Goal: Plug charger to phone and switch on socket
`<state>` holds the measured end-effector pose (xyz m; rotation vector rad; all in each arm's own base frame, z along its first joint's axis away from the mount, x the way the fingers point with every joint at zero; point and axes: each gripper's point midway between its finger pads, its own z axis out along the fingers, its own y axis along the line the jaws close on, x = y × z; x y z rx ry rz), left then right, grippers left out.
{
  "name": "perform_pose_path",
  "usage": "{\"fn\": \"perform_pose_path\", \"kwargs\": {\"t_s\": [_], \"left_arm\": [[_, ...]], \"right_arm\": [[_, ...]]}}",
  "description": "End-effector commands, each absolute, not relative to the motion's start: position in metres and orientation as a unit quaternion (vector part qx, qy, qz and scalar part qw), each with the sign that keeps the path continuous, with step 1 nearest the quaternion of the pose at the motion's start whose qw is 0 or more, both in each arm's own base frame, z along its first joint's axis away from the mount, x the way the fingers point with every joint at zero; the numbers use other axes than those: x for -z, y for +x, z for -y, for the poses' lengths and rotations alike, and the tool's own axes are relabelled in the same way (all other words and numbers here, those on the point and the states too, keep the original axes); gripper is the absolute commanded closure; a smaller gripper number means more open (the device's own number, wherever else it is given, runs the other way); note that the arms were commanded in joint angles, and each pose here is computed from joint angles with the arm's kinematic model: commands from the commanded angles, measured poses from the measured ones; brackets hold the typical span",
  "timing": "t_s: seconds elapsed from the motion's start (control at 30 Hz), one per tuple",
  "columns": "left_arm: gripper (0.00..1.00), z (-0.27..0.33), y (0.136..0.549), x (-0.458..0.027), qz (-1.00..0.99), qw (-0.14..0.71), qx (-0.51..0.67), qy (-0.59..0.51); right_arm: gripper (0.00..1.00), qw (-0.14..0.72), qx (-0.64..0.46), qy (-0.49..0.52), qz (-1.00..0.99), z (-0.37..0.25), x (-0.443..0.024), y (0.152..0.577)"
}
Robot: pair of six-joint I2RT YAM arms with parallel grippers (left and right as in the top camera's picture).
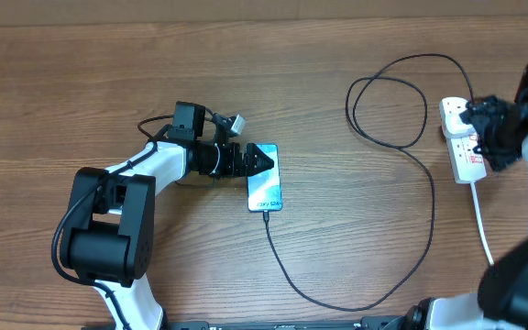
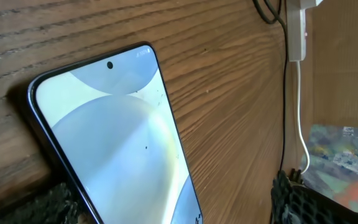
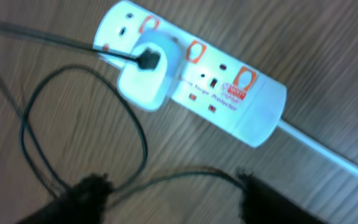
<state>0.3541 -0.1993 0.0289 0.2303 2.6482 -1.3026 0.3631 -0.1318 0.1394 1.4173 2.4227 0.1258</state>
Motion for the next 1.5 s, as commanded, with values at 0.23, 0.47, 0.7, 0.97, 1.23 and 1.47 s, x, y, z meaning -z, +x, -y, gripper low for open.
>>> {"fn": "perform_pose_path", "kwargs": {"t_s": [0.23,0.47,0.7,0.97,1.23,1.47], "left_arm": [[0.00,0.163,0.338,0.029,-0.947,0.047,0.316,0.031],[0.01,0.160,0.339,0.031,-0.951,0.049,0.304,0.029],[0.01,0.160,0.338,0.032,-0.951,0.047,0.304,0.028],[0.00,0.160,0.338,0.032,-0.951,0.047,0.304,0.028],[0.00,0.159,0.336,0.032,-0.952,0.039,0.304,0.014],[0.00,0.159,0.334,0.032,-0.952,0.029,0.304,-0.002]], "right_arm": [[0.89,0.176,-0.030,0.521,-0.835,0.169,-0.138,0.382],[0.91,0.171,-0.025,0.544,-0.821,0.193,-0.128,0.375],[0.92,0.140,-0.056,0.544,-0.825,0.185,-0.103,0.382],[0.92,0.128,-0.058,0.545,-0.827,0.189,-0.075,0.392],[0.92,0.136,-0.092,0.537,-0.828,0.187,-0.053,0.414],[0.92,0.134,-0.118,0.532,-0.828,0.182,-0.040,0.424]]}}
